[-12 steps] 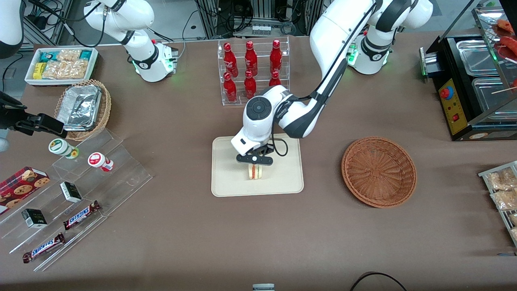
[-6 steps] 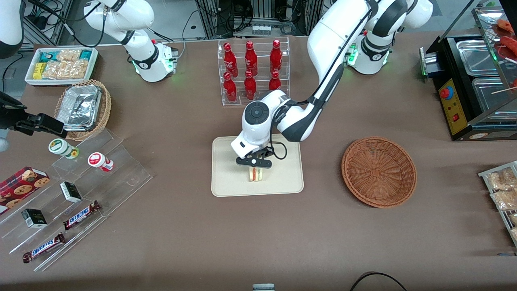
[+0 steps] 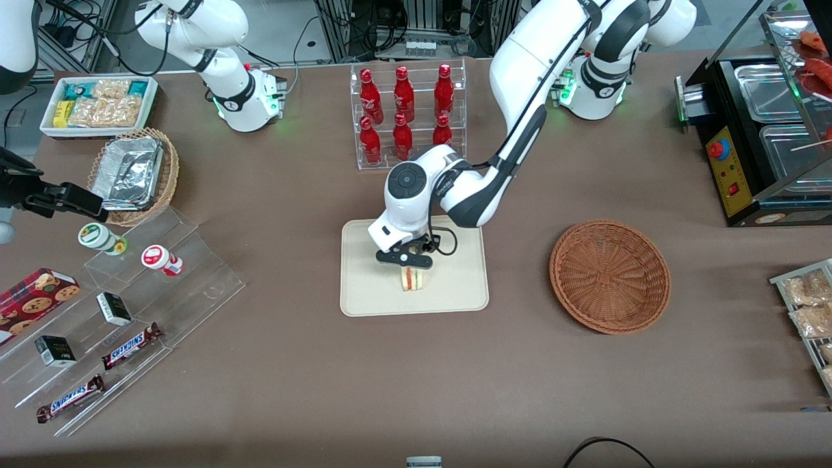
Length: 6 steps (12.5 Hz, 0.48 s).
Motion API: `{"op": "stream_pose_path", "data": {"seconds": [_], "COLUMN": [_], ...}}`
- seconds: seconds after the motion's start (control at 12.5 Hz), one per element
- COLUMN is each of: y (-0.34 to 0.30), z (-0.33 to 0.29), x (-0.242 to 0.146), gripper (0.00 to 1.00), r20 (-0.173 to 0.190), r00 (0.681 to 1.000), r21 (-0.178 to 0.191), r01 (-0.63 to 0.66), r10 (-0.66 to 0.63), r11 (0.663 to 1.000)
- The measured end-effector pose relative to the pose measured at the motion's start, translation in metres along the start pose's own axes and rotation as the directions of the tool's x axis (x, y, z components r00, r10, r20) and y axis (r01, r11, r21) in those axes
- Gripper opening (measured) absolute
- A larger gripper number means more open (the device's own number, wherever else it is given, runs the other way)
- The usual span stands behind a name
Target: Place sandwich from basket to tray
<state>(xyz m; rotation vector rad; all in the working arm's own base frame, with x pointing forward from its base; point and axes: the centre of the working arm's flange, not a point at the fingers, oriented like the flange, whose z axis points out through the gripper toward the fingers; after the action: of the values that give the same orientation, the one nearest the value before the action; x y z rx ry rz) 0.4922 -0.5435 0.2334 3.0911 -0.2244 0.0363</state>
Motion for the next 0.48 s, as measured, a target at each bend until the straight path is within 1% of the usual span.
{"op": "stream_pose_path", "data": {"seconds": [0.16,0.32,0.48], "y": [0.0,-0.003,-0.01], "z": [-0.014,-0.043,-0.082], "x": [0.007,0.016,0.025], "gripper": [0.82,1.0,1.0], "r20": [-0.023,-0.048,-0.076], "r00": [1.0,0.997,0.985], "r21": [-0.013,-0.027,-0.049], "r01": [0.019,0.059,0.149], "r10": [-0.02,-0.061,-0.153], "r11": [1.0,0.998,0.988]}}
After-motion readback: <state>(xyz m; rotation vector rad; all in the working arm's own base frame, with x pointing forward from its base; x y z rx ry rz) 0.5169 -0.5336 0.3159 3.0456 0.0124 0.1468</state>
